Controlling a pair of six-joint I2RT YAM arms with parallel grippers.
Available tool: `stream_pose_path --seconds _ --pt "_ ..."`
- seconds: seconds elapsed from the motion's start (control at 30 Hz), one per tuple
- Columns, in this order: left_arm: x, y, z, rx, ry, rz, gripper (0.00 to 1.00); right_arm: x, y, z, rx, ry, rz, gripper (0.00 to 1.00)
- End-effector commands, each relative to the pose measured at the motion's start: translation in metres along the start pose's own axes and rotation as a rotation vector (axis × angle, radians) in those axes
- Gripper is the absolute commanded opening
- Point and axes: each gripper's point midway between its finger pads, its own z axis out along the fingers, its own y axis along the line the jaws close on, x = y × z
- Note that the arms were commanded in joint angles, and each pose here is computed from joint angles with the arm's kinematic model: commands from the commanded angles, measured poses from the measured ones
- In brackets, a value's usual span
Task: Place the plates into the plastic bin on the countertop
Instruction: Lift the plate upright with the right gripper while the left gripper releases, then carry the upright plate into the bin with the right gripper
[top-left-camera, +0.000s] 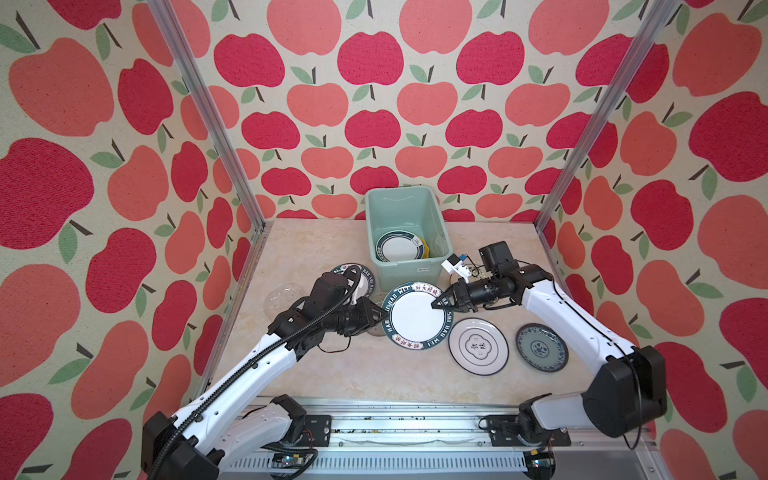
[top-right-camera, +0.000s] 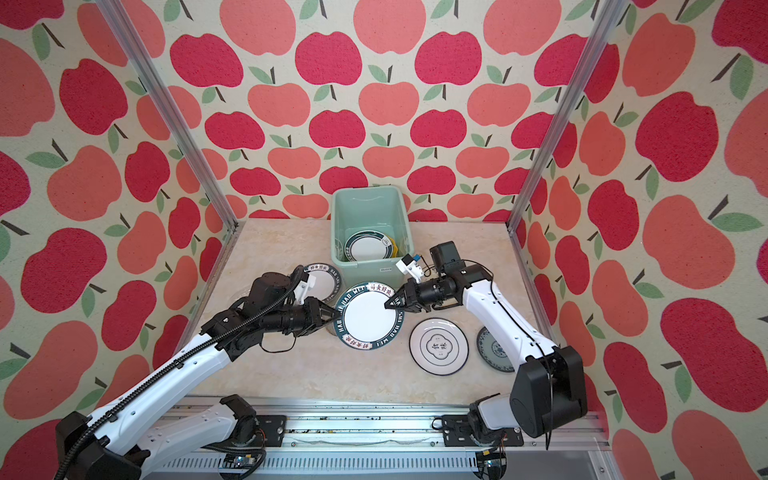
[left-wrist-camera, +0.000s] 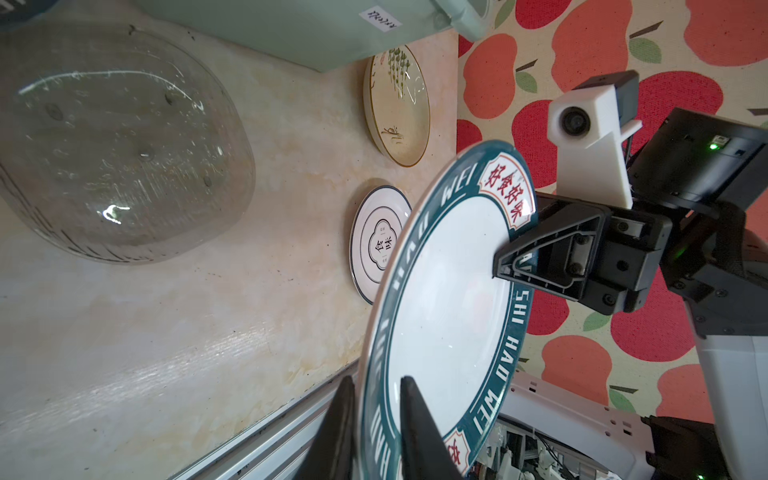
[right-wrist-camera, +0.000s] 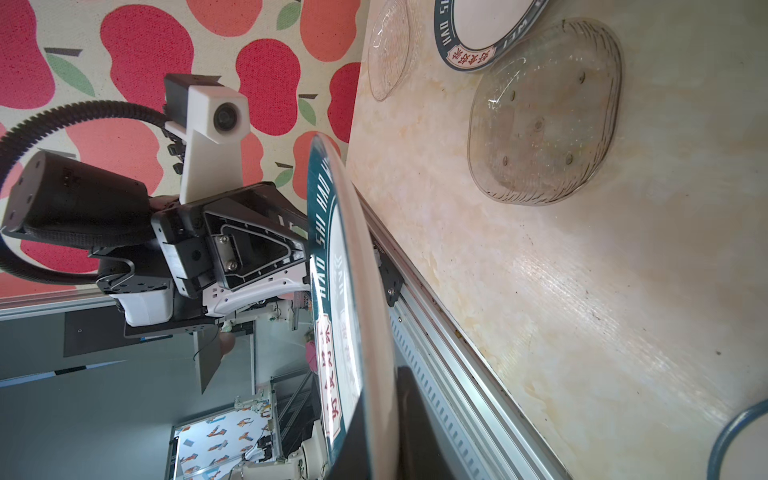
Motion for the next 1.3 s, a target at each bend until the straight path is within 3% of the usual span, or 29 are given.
stream_pose_path --seconds 0.0,0.27,0.43,0.57,0.73,0.9,1.27 --pt "-0.022 -0.045 -0.029 0.087 -0.115 0.082 0.35 -0.027 0.025 -0.016 0.043 -0.117 -0.034 0.00" --pt "-0.070 -0.091 -0.085 0.075 -0.376 0.299 0.63 -0.088 0.041 -0.044 0.167 -0.329 0.017 0.02" --pt "-0.102 -0.093 -0.118 0.001 -0.551 0.407 0.78 -0.139 0.040 -0.059 0.207 -0.516 0.115 0.00" --pt "-0.125 -0.083 -0.140 -0.047 -0.658 0.415 0.85 -0.174 0.031 -0.066 0.231 -0.645 0.198 0.00" --pt "-0.137 -0.067 -0.152 -0.074 -0.707 0.392 0.86 -0.210 0.009 -0.072 0.322 -0.760 0.244 0.00" --pt "-0.140 -0.049 -0.143 -0.082 -0.669 0.341 0.87 -0.243 -0.011 -0.060 0.460 -0.754 0.171 0.00" --pt "-0.155 -0.019 -0.129 -0.144 -0.607 0.294 0.89 -0.287 -0.056 -0.007 0.694 -0.581 -0.031 0.00"
